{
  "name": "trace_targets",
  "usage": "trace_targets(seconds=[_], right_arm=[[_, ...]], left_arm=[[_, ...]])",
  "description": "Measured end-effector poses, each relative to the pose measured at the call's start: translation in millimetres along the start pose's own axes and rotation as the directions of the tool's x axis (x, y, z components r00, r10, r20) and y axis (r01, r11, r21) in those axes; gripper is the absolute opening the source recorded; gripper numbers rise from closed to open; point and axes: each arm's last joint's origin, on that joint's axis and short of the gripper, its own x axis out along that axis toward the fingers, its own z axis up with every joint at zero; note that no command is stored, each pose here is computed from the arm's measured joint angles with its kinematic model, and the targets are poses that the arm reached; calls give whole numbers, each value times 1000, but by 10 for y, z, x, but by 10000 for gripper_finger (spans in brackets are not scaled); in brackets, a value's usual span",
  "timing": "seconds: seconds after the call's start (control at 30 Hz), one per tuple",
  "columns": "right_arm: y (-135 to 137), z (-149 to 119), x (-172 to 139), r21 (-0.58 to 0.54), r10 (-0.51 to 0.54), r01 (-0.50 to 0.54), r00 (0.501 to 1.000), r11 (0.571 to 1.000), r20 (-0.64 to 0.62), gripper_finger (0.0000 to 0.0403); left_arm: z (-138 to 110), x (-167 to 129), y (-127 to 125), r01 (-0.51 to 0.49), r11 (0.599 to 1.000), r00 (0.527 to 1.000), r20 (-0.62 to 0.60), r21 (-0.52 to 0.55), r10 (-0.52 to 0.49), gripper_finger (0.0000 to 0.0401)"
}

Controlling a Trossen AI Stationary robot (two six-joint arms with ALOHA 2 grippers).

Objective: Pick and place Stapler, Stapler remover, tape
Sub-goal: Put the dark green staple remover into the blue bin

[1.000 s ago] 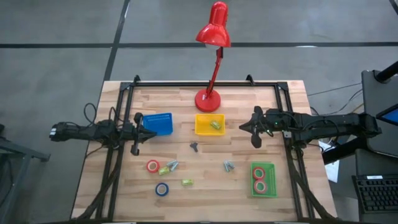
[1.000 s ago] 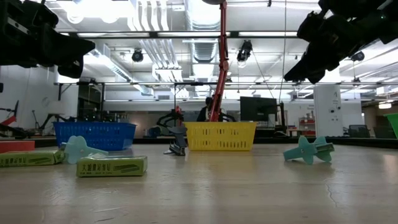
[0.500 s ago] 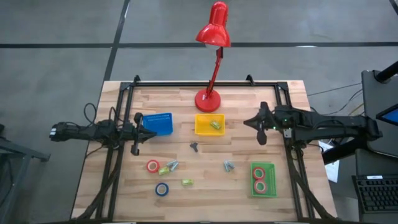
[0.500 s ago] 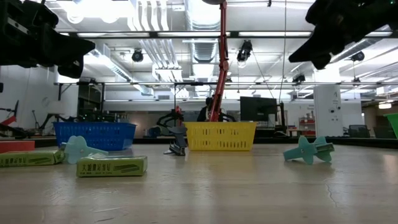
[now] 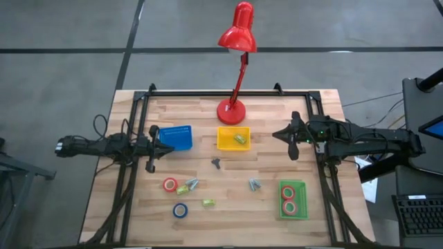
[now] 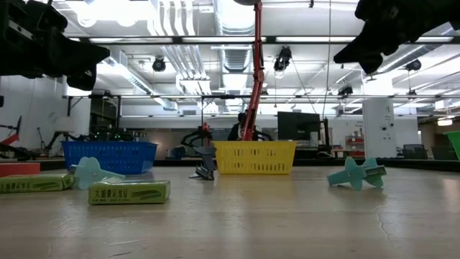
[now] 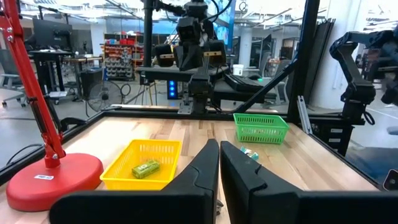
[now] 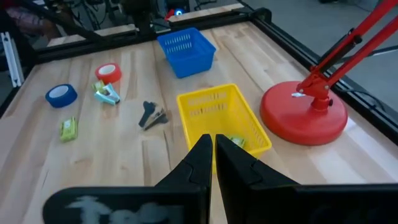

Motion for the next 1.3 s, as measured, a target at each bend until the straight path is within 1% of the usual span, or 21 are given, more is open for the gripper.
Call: trace_targets(seconds=[0.07,0.13,0.17,0.2,0.27,0.33,0.43,0.5,0.53,0.57,0.6,0.63,0.67,0.7,0.77,0.8,0.9,0.97,1.03,1.17,1.3], right_arm=[[-1,-5,5,1,-1,1,1000,1000,-4,18],[-1,-9,16,0,-2,2,1000,1000,-9,18],[-2,-15,20,-1,-2,2,1000,1000,-13,18],[-2,-19,24,0,-3,3,1000,1000,-16,18],[-1,-17,29,2,-2,3,1000,1000,-16,18],[-1,-20,32,0,-3,3,1000,1000,-19,18],[-1,-20,30,2,-3,3,1000,1000,-18,18],[-1,-19,29,0,-3,3,1000,1000,-17,18],[-1,-19,29,0,-3,3,1000,1000,-17,18],[-1,-20,29,1,-3,3,1000,1000,-18,18],[-1,-19,29,2,-3,3,1000,1000,-17,18],[-1,-19,29,1,-3,3,1000,1000,-17,18],[-1,-19,29,0,-3,3,1000,1000,-17,18],[-1,-19,29,0,-3,3,1000,1000,-17,18],[-1,-19,29,1,-3,3,1000,1000,-17,18],[-1,-19,29,1,-3,3,1000,1000,-17,18],[-1,-19,29,0,-3,3,1000,1000,-17,18],[-1,-19,29,2,-3,3,1000,1000,-17,18],[-1,-19,29,0,-3,3,1000,1000,-17,18],[-1,-19,29,0,-3,3,1000,1000,-17,18],[-2,-20,30,1,-3,3,1000,1000,-18,18]], left_arm=[[0,0,0,0,1000,1000,0,2,0,19],[7,0,3,-11,997,1000,7,74,11,21],[30,0,6,-28,993,999,32,116,25,21],[60,-2,10,-48,990,997,63,132,40,21],[113,-7,20,-92,988,990,117,125,77,21],[191,-19,24,-105,993,976,197,51,93,19],[329,-60,44,-164,986,928,335,-25,163,16],[376,-79,47,-164,985,908,382,-60,174,16],[402,-90,47,-148,984,896,408,-95,174,17],[435,-105,47,-118,981,880,441,-153,175,17],[469,-123,48,-68,969,862,476,-236,176,18],[500,-143,52,-19,948,842,506,-319,187,18],[530,-162,57,12,929,821,534,-371,202,18],[550,-171,60,30,916,813,543,-400,211,18],[592,-167,57,51,899,826,524,-435,207,19],[597,-149,54,48,890,848,489,-453,203,22],[578,-64,46,-30,868,935,294,-496,200,41],[594,-15,41,-87,856,962,182,-509,206,64],[655,29,35,-115,856,969,132,-503,208,93],[781,142,16,-157,876,980,40,-456,197,154],[872,296,-14,-184,893,983,-93,-411,160,194]])
